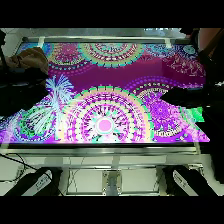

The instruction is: Fold the clothes and pants, and hang the long-sleeved shirts on hangers.

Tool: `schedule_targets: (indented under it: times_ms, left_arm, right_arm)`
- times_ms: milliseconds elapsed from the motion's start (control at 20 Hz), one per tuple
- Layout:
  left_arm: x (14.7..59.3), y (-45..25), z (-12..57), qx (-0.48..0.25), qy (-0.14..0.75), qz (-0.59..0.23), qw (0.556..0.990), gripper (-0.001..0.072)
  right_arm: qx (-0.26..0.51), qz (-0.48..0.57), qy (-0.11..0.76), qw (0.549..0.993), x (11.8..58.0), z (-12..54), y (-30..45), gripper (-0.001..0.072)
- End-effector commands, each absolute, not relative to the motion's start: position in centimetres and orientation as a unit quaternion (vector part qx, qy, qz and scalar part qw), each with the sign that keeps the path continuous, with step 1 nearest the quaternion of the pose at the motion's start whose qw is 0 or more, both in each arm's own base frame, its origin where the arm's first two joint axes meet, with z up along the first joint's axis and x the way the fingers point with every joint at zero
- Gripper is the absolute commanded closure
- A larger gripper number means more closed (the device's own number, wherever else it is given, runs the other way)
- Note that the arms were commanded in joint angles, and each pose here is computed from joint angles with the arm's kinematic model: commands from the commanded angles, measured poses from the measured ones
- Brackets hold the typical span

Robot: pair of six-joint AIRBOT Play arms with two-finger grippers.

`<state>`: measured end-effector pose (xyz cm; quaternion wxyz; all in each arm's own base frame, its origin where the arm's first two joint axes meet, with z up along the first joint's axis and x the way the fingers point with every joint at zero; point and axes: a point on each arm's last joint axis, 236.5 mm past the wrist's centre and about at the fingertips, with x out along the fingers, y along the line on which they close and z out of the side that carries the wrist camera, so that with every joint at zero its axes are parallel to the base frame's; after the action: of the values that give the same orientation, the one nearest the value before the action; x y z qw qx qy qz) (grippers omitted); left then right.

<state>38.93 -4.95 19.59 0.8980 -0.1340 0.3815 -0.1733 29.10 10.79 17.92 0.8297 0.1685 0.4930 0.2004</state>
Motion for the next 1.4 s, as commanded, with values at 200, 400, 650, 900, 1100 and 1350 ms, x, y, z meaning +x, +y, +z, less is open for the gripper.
schedule_targets:
  times_ms: [200, 400, 650, 900, 1100, 1350]
  left_arm:
    - [38.9, -4.9, 19.6, -0.134, 0.381, -0.173, 0.898, 0.0694]
    - [38.9, -4.9, 19.6, -0.134, 0.381, -0.173, 0.898, 0.0693]
    - [38.9, -4.9, 19.6, -0.134, 0.381, -0.173, 0.898, 0.0694]
    - [39.0, -4.9, 19.6, -0.134, 0.381, -0.173, 0.898, 0.0694]
    - [39.0, -4.9, 19.6, -0.134, 0.381, -0.173, 0.898, 0.0693]
    - [39.1, -4.5, 19.4, -0.129, 0.381, -0.165, 0.901, 0.0666]
  right_arm:
    - [0.169, 0.200, 0.492, 0.830, 29.1, 18.0, 10.8, 0.0351]
    - [0.169, 0.200, 0.492, 0.830, 29.1, 18.0, 10.8, 0.0351]
    - [0.169, 0.201, 0.492, 0.830, 29.1, 18.0, 10.8, 0.0350]
    - [0.169, 0.200, 0.492, 0.830, 29.1, 18.0, 10.8, 0.0351]
    - [0.171, 0.197, 0.476, 0.840, 29.9, 18.4, 10.7, 0.0351]
    - [0.177, 0.190, 0.447, 0.856, 31.3, 19.2, 10.4, 0.0350]
